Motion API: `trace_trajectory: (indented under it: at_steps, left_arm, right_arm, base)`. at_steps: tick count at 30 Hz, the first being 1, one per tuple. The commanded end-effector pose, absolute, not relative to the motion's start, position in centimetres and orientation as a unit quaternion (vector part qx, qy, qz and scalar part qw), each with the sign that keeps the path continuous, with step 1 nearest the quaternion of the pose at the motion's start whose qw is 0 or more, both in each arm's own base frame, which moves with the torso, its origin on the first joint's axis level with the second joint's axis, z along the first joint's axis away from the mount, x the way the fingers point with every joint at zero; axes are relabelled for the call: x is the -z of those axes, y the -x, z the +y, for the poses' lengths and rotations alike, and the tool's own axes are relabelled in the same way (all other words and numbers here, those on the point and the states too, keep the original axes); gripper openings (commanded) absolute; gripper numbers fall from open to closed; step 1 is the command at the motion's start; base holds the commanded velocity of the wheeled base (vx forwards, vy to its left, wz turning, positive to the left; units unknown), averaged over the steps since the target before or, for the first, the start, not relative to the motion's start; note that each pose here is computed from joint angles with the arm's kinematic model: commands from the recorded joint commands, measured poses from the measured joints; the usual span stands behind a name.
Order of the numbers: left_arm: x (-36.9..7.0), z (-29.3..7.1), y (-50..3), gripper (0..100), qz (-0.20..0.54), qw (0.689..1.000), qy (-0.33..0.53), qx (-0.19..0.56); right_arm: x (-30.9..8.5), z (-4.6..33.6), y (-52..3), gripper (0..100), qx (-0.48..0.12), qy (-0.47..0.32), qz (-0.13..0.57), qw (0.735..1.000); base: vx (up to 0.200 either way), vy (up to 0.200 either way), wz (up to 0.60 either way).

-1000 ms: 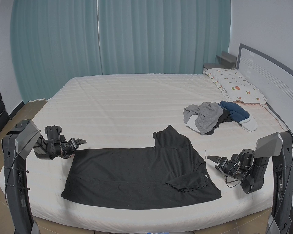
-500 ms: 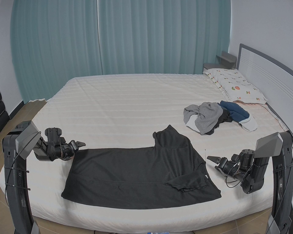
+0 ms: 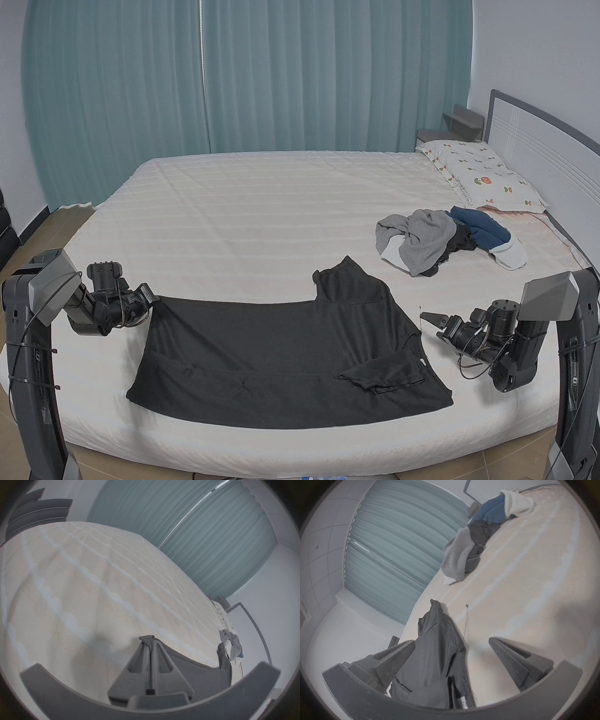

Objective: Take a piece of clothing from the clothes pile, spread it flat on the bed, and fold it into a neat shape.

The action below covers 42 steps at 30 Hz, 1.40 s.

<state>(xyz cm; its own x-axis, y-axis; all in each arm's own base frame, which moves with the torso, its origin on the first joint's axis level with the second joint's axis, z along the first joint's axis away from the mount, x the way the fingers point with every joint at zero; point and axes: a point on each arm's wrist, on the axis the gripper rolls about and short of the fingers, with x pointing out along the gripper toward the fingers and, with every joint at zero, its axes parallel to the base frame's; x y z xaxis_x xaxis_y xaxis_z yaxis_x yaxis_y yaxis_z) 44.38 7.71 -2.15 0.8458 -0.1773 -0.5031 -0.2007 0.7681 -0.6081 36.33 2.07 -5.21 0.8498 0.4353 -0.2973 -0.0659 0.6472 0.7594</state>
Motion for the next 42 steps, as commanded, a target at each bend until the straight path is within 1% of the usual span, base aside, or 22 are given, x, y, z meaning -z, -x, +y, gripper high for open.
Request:
trace_trajectory:
  at_steps: [1,3,5,6,7,9,13,15,19,23,28,39,40,42]
  left_arm:
    - [1.8,7.6,-44.2,0,0.266,0.893,0.361,-0.02]
    - [1.5,7.6,-44.1,0,0.265,0.892,0.366,-0.021]
    - [1.5,7.6,-44.1,0,0.265,0.892,0.366,-0.021]
    - [1.7,7.6,-43.7,0,0.271,0.888,0.371,-0.025]
    - [1.8,7.6,-43.6,0,0.272,0.887,0.372,-0.026]
    - [1.8,7.6,-43.6,0,0.273,0.887,0.372,-0.027]
    - [1.9,7.6,-43.5,0,0.275,0.886,0.373,-0.028]
    - [1.9,7.6,-43.5,0,0.275,0.886,0.373,-0.028]
    - [2.0,7.7,-43.4,0,0.276,0.885,0.374,-0.029]
    - [2.0,7.8,-43.4,0,0.274,0.885,0.375,-0.03]
    - [2.0,7.8,-43.4,0,0.275,0.885,0.375,-0.03]
    - [2.1,7.9,-43.3,0,0.275,0.885,0.375,-0.031]
    - [2.1,7.9,-43.3,0,0.275,0.885,0.375,-0.031]
    - [2.0,7.9,-43.4,0,0.275,0.885,0.375,-0.031]
  right_arm:
    - [3.1,3.4,-39.3,100,-0.173,-0.364,0.211,0.89]
    - [2.6,4.2,-40.5,100,-0.178,-0.346,0.22,0.895]
    - [2.6,4.2,-40.5,100,-0.178,-0.346,0.22,0.895]
    - [2.3,6.3,-42.7,100,-0.167,-0.316,0.221,0.907]
    - [2.3,7.1,-43.4,100,-0.167,-0.306,0.219,0.911]
    - [2.3,8.0,-44.4,100,-0.17,-0.287,0.219,0.917]
    - [1.3,9.8,-46.3,100,-0.178,-0.246,0.241,0.922]
    - [0.7,10.4,-47.1,100,-0.176,-0.244,0.241,0.923]
    - [1.8,11.3,-49.0,100,-0.163,-0.24,0.251,0.924]
    - [2.3,11.7,-50.3,100,-0.153,-0.237,0.243,0.928]
    - [3.0,12.2,-51.4,100,-0.154,-0.238,0.239,0.929]
    - [3.8,12.8,-53.2,100,-0.122,-0.234,0.227,0.937]
    - [3.8,12.8,-53.2,0,-0.122,-0.234,0.229,0.937]
    - [3.9,12.9,-53.1,0,-0.123,-0.234,0.229,0.937]
  base:
    - [0.0,0.0,0.0]
    - [0.0,0.0,0.0]
    - [0.0,0.0,0.0]
    - [0.0,0.0,0.0]
    - [0.0,0.0,0.0]
    - [0.0,0.0,0.0]
    - [0.0,0.0,0.0]
    - [0.0,0.0,0.0]
    - [0.0,0.0,0.0]
    - [0.0,0.0,0.0]
    - [0.0,0.0,0.0]
    - [0.0,0.0,0.0]
    - [0.0,0.0,0.0]
    - [0.0,0.0,0.0]
